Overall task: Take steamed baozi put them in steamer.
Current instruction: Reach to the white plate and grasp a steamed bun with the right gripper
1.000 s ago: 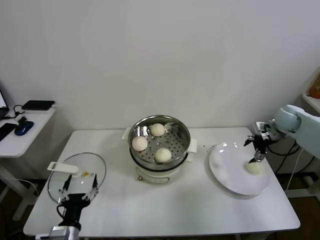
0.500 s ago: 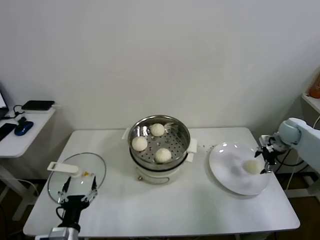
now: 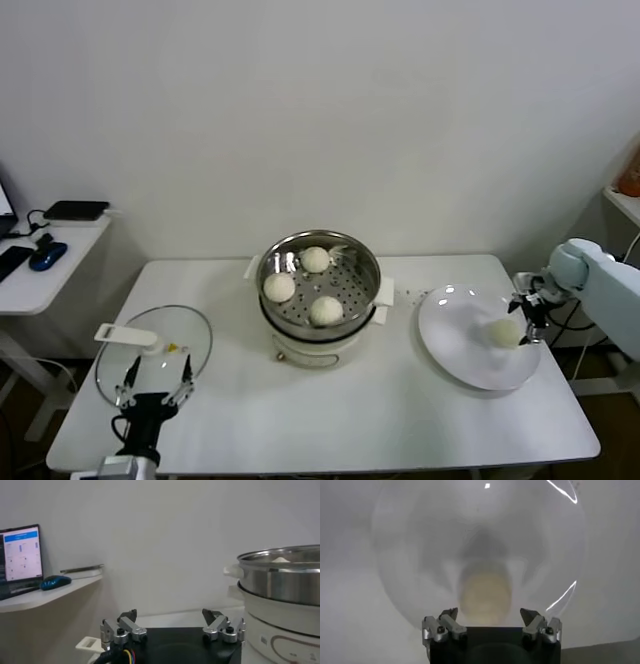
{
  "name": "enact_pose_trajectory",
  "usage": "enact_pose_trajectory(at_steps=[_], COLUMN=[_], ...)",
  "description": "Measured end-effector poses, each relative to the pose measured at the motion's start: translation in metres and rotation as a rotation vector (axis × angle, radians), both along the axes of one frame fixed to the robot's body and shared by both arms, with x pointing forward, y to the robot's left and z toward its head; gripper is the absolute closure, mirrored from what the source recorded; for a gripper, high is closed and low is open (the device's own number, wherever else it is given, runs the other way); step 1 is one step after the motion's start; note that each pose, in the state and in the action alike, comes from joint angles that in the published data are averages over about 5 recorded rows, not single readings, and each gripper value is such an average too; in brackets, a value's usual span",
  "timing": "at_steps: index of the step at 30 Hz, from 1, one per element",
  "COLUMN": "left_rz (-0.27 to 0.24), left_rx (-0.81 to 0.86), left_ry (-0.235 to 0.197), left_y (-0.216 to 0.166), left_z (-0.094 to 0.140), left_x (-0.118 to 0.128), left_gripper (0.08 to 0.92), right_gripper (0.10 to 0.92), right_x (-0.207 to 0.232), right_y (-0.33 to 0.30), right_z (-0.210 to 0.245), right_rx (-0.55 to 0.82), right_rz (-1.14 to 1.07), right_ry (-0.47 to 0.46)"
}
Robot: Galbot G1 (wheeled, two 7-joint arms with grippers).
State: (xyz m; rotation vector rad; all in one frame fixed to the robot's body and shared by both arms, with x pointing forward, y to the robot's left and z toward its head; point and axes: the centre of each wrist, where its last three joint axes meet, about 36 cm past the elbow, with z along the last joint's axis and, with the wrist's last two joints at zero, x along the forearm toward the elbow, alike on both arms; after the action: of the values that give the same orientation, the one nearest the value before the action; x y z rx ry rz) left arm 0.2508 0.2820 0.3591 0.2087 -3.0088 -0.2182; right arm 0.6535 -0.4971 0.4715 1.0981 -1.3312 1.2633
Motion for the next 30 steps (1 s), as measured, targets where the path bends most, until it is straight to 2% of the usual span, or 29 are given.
enact_pose_trajectory(at_steps=[21, 30], left_rz=[0.006, 0.008], left_rx=[0.0, -0.003], left_ry=[0.008, 0.008], left_y=[0.001, 0.0], left_z=[-0.004, -0.005], left_x=[0.0, -0.001], left_gripper=[0.177, 0.177], right_gripper=[0.203, 0.33], right_x=[0.009, 0.009], right_y=[0.012, 0.011], right_z=[-0.019, -0.019], right_rx=[-0.005, -0.005], right_rz=[0.004, 0.001], right_ry=[0.032, 0.035])
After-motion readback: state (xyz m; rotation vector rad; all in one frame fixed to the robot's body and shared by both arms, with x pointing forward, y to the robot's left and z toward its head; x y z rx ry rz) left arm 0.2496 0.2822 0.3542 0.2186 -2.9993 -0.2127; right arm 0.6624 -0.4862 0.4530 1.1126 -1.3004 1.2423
